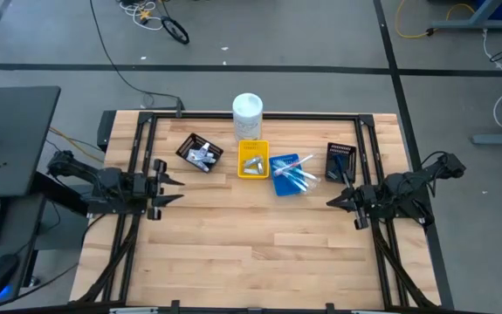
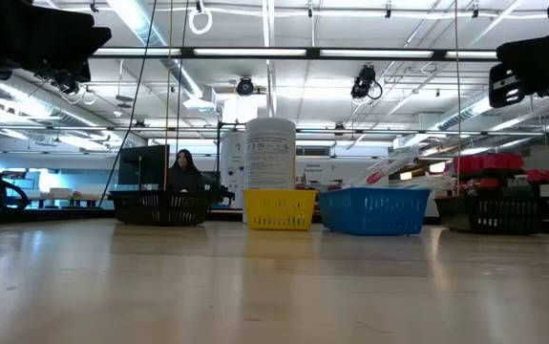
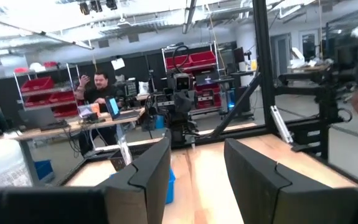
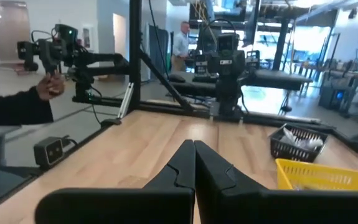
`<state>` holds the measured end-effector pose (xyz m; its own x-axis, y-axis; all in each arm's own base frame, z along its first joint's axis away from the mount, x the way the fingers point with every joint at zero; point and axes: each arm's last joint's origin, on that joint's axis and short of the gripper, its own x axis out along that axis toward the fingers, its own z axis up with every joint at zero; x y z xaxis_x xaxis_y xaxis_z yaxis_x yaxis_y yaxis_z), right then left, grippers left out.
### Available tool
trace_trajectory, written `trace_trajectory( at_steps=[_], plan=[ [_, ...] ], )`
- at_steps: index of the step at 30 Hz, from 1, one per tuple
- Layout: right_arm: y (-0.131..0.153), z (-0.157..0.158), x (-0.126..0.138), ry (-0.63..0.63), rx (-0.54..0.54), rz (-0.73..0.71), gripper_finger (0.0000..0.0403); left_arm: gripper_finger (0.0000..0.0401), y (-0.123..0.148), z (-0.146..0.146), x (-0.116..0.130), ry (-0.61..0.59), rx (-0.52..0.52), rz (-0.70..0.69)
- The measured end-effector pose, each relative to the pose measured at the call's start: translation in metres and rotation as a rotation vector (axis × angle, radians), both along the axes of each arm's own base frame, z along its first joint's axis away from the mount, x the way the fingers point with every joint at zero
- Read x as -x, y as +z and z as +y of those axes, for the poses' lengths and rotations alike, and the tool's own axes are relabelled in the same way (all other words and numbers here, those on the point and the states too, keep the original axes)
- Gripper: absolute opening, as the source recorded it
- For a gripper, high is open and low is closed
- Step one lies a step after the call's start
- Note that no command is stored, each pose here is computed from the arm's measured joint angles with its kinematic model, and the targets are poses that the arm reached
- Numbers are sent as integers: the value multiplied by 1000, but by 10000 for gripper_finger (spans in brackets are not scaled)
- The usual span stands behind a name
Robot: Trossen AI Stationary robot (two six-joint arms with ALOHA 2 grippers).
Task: Pick & Place Travel size toiletries
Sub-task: Return to Home Position
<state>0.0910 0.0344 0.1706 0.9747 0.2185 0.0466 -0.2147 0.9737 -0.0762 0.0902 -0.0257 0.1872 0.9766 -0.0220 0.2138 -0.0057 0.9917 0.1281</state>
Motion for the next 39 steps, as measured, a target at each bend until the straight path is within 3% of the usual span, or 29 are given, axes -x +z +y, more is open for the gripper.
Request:
trace_trajectory(
  at_steps=[39],
  plan=[
    [0,0,0,2,-17,5,1,160,-1,0,0,5,-25,5]
  ],
)
